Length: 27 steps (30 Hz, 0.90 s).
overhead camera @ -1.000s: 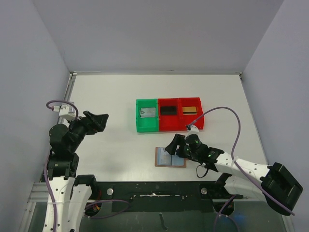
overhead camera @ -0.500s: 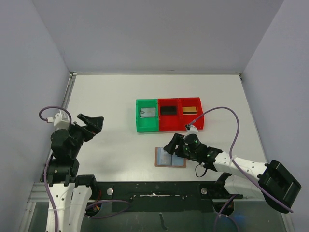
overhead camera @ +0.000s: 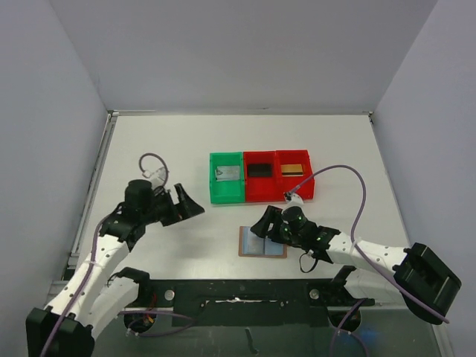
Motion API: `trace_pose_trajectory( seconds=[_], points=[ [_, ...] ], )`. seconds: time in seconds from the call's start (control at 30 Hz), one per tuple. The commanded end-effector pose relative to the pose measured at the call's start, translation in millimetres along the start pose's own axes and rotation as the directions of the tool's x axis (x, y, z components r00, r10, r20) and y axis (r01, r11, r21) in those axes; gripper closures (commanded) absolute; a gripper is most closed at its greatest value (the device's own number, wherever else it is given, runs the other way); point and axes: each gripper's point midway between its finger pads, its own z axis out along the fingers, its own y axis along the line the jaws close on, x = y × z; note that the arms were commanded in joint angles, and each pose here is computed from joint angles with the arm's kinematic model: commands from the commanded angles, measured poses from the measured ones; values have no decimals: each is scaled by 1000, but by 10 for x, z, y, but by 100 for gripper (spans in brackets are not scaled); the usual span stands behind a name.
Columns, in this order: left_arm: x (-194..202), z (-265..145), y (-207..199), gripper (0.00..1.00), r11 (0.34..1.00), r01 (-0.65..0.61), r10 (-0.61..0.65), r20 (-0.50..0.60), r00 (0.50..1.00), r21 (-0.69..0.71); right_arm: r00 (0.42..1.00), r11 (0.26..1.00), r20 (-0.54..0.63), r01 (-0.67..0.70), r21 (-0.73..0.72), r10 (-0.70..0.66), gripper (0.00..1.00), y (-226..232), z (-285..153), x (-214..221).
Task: Take the credit cards out of the card holder
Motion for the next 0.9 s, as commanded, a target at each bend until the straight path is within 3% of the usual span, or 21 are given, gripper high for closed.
trace_pose_trajectory(
  seconds=[0.0,0.13,0.3,0.4,0.53,0.6,0.77,0.87],
  points=[
    [313,195,-496,16,971,-224,229,-63,971,81,1000,999,27,-6,-48,7,34,171,42,-70],
    [572,412,-489,16,930,-346,335,-103,937,-125,1000,1000,28,-5,-22,6,34,131,56,-61],
    [623,479,-353,16,924,-281,261,-113,959,-257,999,1000,33,-13,-5,13,33,81,37,-42],
    [607,481,-445,16,953,-249,245,-45,968,-174,999,1000,44,-26,-13,27,33,68,18,-44],
    [806,431,-829,16,945,-281,288,-17,957,167,998,999,47,-33,-16,34,33,55,4,-37],
    [871,417,-972,16,926,-268,283,-18,959,264,998,999,46,-39,-21,40,33,52,0,-26],
    [1041,615,-1000,18,927,-262,303,-124,945,269,995,997,61,-78,-7,79,35,-36,3,-8],
    [1140,791,-928,24,937,-264,308,-183,934,227,994,995,58,-96,-2,96,40,-80,9,20]
  ],
)
